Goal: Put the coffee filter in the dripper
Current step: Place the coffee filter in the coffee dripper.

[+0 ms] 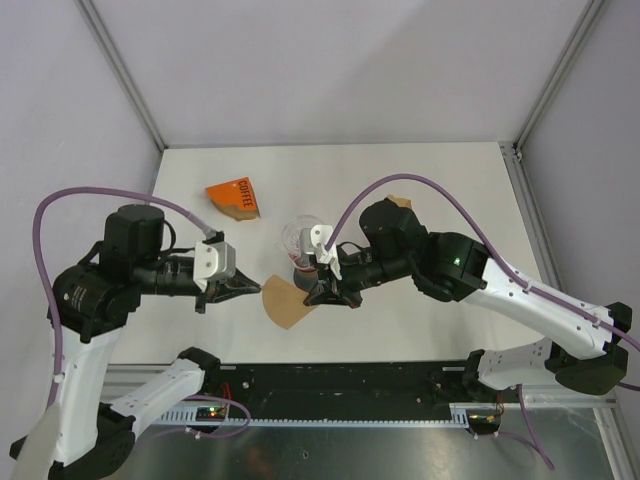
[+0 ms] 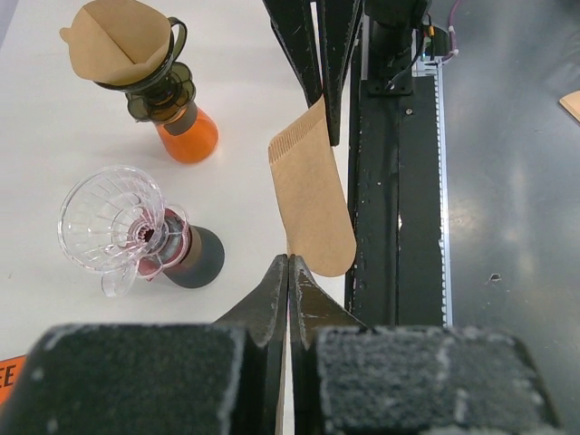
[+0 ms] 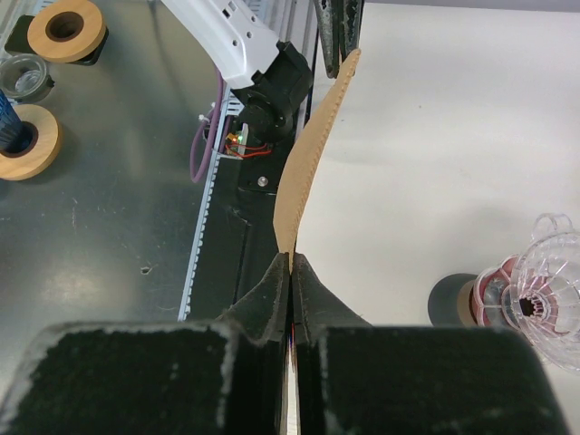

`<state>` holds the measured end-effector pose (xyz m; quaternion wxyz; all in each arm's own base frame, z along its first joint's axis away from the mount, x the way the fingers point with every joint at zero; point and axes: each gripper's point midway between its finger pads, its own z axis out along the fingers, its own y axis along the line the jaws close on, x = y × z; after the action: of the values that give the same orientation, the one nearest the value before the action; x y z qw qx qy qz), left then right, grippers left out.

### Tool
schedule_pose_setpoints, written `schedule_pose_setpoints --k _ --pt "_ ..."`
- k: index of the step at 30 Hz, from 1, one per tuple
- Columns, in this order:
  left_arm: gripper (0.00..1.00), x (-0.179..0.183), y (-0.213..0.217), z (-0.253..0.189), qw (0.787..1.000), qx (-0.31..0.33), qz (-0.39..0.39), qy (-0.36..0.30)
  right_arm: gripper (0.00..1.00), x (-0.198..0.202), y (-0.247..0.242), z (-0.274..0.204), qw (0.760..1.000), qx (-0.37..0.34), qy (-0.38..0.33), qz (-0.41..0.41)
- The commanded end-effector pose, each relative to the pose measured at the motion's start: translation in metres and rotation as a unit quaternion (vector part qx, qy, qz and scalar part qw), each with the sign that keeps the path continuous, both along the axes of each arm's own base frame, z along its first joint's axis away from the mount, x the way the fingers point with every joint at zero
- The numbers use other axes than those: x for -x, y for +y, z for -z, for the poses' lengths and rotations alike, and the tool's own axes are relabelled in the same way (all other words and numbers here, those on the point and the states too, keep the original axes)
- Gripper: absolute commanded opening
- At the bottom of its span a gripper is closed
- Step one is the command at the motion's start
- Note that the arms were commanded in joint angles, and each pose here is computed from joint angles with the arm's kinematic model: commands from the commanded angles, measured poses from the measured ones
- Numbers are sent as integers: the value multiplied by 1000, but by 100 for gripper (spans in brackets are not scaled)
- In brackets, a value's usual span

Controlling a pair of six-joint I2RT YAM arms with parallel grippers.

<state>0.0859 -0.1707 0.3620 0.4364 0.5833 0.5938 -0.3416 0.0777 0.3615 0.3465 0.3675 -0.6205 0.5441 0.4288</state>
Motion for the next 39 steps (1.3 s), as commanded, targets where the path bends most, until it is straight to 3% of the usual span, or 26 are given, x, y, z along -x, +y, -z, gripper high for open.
schedule_pose_setpoints --k 1,39 --pt "0 2 1 -5 1000 -1 8 -19 0 6 -2 -28 999 -40 -20 -13" --pt "0 0 -8 -18 999 25 25 -23 0 12 2 -26 999 -35 -16 -32"
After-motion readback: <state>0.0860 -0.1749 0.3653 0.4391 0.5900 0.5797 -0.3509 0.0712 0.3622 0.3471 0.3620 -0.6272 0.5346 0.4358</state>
